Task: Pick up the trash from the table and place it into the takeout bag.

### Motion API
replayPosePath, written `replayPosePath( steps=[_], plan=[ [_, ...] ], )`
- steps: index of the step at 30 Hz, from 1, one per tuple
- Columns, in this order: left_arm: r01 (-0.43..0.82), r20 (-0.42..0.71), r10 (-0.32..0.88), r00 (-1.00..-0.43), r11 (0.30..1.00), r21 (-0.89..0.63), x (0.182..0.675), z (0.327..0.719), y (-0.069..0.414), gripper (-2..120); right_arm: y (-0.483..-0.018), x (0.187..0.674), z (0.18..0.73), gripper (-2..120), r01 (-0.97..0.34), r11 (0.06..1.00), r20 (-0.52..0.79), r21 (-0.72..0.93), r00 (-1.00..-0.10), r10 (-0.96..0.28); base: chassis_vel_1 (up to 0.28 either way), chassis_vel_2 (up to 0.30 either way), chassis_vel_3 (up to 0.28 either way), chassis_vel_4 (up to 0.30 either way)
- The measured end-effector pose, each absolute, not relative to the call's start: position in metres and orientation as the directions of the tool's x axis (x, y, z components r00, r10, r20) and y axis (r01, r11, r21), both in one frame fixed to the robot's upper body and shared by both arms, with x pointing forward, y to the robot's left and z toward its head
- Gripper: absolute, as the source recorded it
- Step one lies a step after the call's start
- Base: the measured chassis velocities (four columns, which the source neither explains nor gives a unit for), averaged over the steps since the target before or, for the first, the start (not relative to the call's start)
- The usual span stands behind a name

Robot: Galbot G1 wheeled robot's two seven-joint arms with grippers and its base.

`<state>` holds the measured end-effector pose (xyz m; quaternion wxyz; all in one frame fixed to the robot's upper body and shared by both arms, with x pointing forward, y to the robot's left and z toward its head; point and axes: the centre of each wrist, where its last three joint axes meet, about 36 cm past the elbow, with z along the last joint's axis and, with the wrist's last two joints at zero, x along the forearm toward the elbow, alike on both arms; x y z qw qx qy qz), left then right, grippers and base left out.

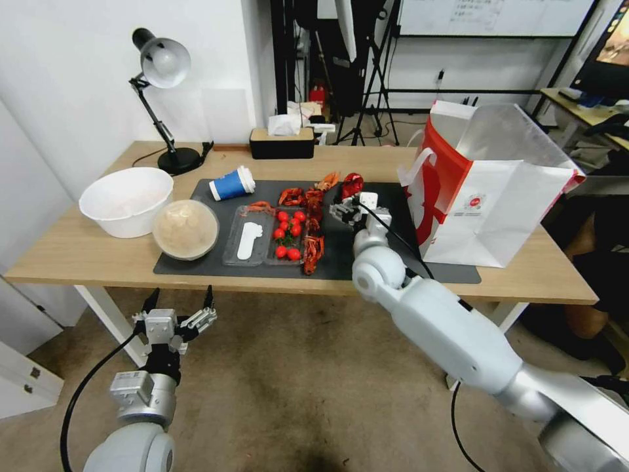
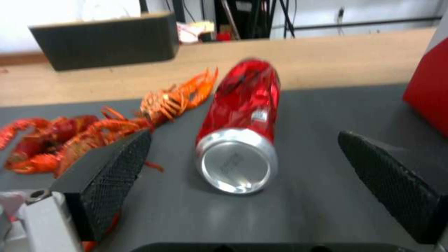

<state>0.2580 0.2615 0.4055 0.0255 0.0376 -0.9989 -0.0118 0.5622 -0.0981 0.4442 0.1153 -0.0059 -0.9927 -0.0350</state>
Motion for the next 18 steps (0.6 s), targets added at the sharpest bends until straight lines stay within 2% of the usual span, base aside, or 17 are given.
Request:
replayPosePath(
  steps=[10,18],
  plan=[
    [-0.078,0.043,-0.079,-0.996,0.996,0.03,0.255,0.404,0.263,100,-0.086,0.58,0.441,100,0.043,0.996,0.277,0.076,-0.961,0.02,0.0,0.0,0.0,0.0],
    [-0.078,0.042,-0.08,-0.996,0.996,0.033,0.254,0.403,0.264,100,-0.084,0.596,0.439,91,0.068,0.995,0.304,0.074,-0.952,0.042,0.0,0.0,0.0,0.0]
  ],
)
